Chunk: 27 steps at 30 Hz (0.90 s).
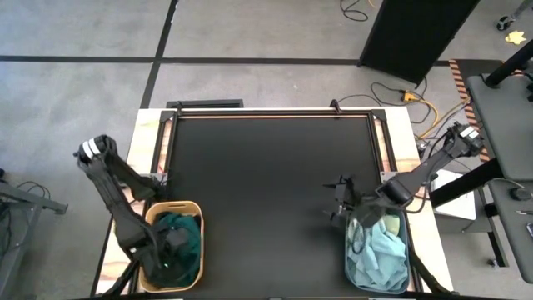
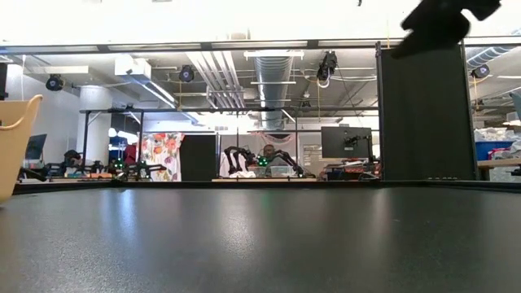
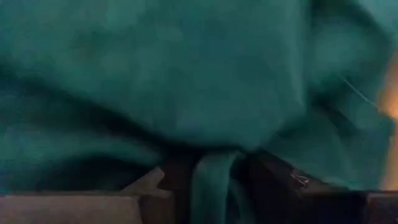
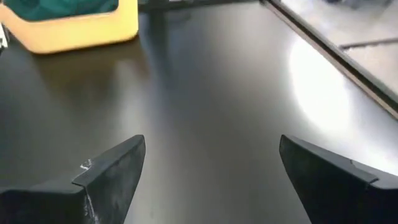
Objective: Sort microfiber towel by color & place in baskets
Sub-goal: Put the dark green microfiber towel into the yellow bin, then return to Home Position
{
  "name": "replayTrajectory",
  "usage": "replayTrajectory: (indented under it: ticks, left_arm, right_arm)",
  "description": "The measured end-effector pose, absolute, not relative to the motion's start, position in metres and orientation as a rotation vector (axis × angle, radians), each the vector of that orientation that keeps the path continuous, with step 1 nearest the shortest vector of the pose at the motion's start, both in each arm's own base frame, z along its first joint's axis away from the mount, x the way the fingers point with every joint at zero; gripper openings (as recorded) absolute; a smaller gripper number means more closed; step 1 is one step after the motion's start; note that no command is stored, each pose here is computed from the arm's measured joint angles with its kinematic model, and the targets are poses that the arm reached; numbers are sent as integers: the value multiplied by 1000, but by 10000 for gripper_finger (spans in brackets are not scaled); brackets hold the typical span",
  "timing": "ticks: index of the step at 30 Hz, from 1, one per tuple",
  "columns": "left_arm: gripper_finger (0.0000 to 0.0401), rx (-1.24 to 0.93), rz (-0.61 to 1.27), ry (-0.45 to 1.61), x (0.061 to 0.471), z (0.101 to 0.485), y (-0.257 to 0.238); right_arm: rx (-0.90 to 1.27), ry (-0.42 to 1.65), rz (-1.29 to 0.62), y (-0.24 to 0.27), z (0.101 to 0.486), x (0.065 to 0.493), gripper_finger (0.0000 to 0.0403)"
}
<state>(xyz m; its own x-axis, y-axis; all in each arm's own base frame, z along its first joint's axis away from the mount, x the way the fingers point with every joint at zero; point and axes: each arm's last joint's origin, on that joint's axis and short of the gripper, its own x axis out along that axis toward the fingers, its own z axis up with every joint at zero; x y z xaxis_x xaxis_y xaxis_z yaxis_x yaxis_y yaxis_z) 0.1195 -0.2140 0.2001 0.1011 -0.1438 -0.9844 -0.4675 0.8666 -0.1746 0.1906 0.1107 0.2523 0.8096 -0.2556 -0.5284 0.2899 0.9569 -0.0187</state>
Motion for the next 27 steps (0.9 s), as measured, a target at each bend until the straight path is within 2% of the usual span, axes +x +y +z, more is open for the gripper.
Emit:
replayTrajectory:
  ticks: [2,6,9,15,18,21,24,27]
  left_arm:
    - [118,-538,238,1417,119,223,-210]
    - [126,-529,225,1168,118,261,-193]
    - [127,-502,231,1067,119,271,-175]
    - [117,-406,202,947,134,267,-131]
    - [112,-281,191,736,144,263,-107]
    - [101,-197,186,553,150,256,-82]
    - [83,-186,140,393,154,245,-60]
    - [66,-179,85,261,157,230,-38]
  right_arm:
    - [43,534,-288,107,253,199,364]
    - [-34,484,-300,101,252,221,364]
    - [-112,461,-310,96,247,238,364]
    - [-192,378,-323,81,236,278,364]
    - [-250,326,-299,70,228,298,364]
    - [-285,240,-162,60,224,315,364]
    - [-283,142,-20,48,226,325,364]
    - [-300,130,-19,35,230,322,364]
